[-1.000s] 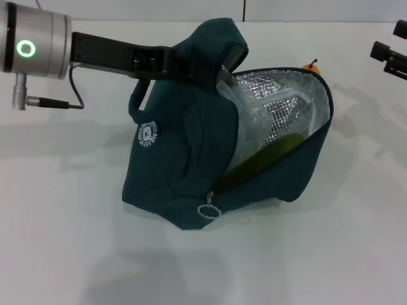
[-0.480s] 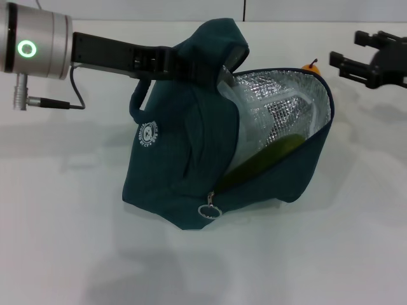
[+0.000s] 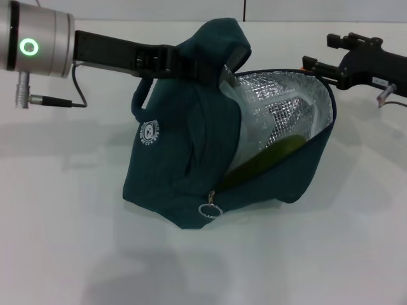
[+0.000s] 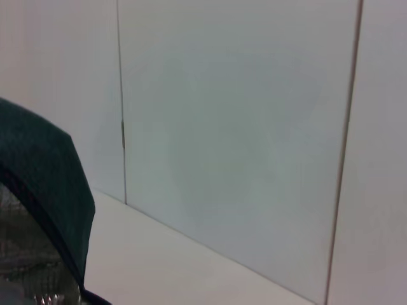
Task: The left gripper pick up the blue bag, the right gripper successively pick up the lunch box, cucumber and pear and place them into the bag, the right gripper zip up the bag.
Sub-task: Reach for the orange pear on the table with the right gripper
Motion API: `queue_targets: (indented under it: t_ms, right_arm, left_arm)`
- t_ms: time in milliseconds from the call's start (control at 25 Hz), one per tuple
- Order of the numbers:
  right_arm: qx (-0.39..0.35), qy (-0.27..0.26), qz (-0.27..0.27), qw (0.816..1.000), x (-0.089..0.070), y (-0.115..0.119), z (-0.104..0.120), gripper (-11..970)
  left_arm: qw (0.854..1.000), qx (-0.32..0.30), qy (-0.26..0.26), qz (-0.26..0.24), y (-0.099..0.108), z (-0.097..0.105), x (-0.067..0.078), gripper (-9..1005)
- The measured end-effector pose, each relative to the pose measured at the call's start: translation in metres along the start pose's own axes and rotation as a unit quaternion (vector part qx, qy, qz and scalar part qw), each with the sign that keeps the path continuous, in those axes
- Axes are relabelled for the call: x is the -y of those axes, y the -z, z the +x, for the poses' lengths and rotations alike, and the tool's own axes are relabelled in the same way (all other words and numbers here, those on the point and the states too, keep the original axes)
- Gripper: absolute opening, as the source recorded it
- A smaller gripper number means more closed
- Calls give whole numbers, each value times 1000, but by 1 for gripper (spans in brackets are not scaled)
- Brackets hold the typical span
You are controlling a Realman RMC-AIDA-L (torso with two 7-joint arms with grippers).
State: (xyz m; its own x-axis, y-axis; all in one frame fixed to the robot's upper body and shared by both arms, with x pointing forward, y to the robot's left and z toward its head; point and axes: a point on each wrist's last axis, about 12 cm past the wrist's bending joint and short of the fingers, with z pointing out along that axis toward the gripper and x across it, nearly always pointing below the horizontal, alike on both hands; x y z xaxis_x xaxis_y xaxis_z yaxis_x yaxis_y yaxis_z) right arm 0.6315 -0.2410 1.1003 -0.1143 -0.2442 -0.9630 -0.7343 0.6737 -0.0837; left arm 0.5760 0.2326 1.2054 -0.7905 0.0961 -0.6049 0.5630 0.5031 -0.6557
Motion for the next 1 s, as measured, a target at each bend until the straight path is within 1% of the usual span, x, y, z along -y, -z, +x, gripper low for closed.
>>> queue_targets:
  t_ms: [360, 560, 760, 1000]
  right_arm:
    - [-8, 14, 2, 1000, -3, -4, 3, 689]
    - [-9, 25, 6, 1000, -2, -4, 4, 488]
    - [-1, 34, 8, 999, -3, -3, 3, 239]
    - [-2, 39, 3, 999, -4, -4, 3, 51]
  left_arm:
    - [1000, 0, -1, 1, -1, -1, 0, 56]
    - [1000, 0, -1, 1, -1, -1, 0, 56]
    - [1000, 0, -1, 1, -1, -1, 1, 56]
    - [1000, 0, 0, 2, -1, -1, 1, 56]
